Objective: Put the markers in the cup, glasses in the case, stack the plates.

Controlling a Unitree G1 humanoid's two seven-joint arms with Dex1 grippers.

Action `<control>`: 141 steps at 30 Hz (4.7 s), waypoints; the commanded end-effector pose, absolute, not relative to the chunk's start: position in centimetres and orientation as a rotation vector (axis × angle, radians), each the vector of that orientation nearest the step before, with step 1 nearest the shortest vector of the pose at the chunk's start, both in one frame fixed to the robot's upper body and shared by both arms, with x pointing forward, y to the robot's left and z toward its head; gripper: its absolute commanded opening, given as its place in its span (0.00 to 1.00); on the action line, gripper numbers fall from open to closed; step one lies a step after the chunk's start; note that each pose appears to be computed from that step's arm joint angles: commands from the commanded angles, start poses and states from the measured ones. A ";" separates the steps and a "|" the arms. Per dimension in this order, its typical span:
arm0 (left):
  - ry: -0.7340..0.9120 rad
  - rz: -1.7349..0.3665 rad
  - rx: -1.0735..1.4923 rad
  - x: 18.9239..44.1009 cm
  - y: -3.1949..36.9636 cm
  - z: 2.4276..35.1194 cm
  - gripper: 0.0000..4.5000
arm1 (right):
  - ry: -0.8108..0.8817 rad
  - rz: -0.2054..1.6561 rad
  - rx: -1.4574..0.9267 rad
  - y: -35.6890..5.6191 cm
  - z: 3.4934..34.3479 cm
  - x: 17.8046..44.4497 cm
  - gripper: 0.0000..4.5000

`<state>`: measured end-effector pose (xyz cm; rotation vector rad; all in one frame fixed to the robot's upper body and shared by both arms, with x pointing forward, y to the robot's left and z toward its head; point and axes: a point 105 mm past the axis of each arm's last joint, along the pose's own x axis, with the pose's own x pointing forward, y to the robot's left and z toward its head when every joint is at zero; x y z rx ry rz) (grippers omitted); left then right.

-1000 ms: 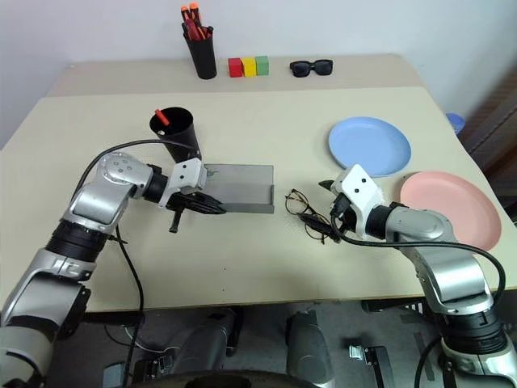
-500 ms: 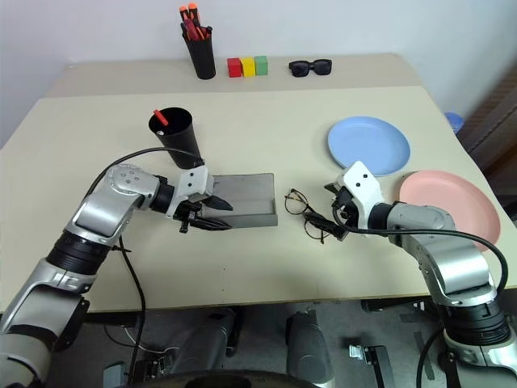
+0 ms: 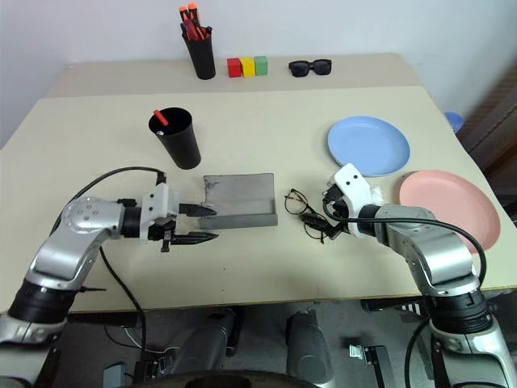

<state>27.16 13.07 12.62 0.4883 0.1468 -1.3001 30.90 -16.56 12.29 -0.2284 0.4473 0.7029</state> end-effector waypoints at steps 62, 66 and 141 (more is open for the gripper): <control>0.065 -0.791 0.307 28.0 17.8 15.9 0.54 | 0.059 1.467 -0.603 -1.7 18.4 34.2 0.77; 0.101 -0.812 0.206 28.9 15.9 16.5 0.34 | -0.026 1.401 -0.628 -3.5 19.8 33.2 0.78; 0.359 -1.065 0.510 37.0 9.5 15.5 0.01 | 0.101 0.945 -0.469 -12.3 15.6 28.0 0.78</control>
